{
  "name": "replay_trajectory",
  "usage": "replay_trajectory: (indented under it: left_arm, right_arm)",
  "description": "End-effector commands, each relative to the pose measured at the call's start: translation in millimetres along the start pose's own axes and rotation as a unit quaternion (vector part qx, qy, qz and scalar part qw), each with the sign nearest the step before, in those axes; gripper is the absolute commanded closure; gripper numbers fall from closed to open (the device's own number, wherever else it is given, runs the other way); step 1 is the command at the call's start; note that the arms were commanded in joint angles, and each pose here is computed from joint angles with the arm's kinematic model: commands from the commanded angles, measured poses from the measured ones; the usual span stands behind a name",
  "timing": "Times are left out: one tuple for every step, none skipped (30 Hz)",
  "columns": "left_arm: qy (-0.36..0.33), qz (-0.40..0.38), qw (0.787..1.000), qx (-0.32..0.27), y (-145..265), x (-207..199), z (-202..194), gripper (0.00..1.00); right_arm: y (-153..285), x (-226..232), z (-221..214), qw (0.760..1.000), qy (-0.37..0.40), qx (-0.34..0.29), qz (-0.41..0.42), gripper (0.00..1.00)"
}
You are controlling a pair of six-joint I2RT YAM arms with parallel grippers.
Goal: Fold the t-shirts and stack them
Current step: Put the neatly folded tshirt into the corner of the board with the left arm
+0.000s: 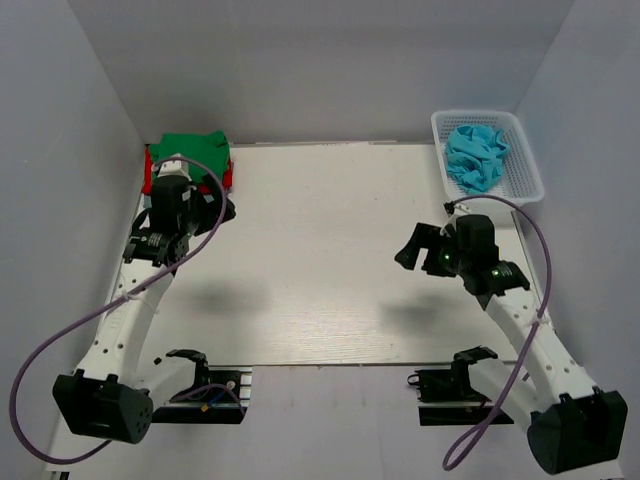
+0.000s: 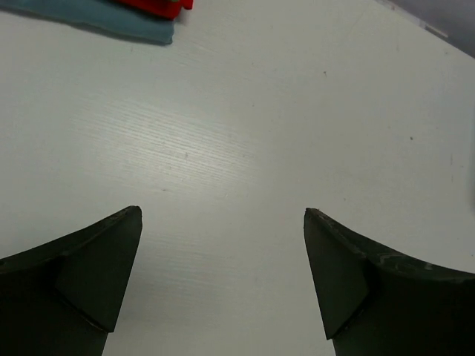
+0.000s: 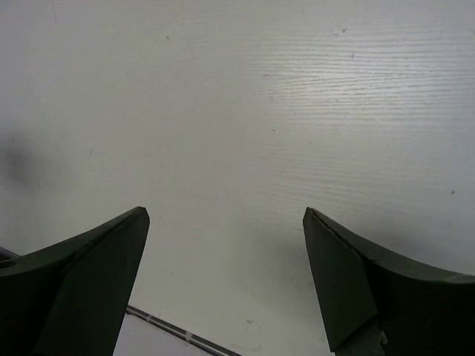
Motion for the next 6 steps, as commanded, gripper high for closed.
replay_trajectory:
  left_arm:
    - [0.015,0.047,0.999,0.017,11,18,-18,0.00]
    - [0.015,0.046,0.999,0.016,16,18,-18,0.00]
    - [0.015,0.050,0.999,0.010,20,20,-16,0.00]
    - [0.013,0.050,0.999,0.009,22,21,-18,0.00]
    - [0.012,0.057,0.998,0.010,22,23,-19,0.00]
    - [0.012,0.057,0.998,0.011,26,24,-20,0.00]
  right_arm:
    - [9,7,-3,0.999,-0.009,-0.027,0.024,0.10]
    - [10,7,-6,0.999,-0.012,-0.027,0.025,0.10]
    - [9,4,-11,0.999,-0.020,-0.025,0.021,0.10]
    - [13,6,-11,0.999,-0.013,-0.035,0.026,0.10]
    - [15,7,-9,0.999,-0.012,-0.043,0.029,0.10]
    - [15,6,-11,0.999,-0.014,-0.044,0.027,0.10]
Point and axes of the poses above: each gripper's point midway between its finger pads, its own y axis back along the fingers, its own x axis along the line the jaws close on, z = x × y, the point moved 1 cm from there along y, back along the fingers, and after that the axes turned 5 degrees about y, right-handed, at the moved point
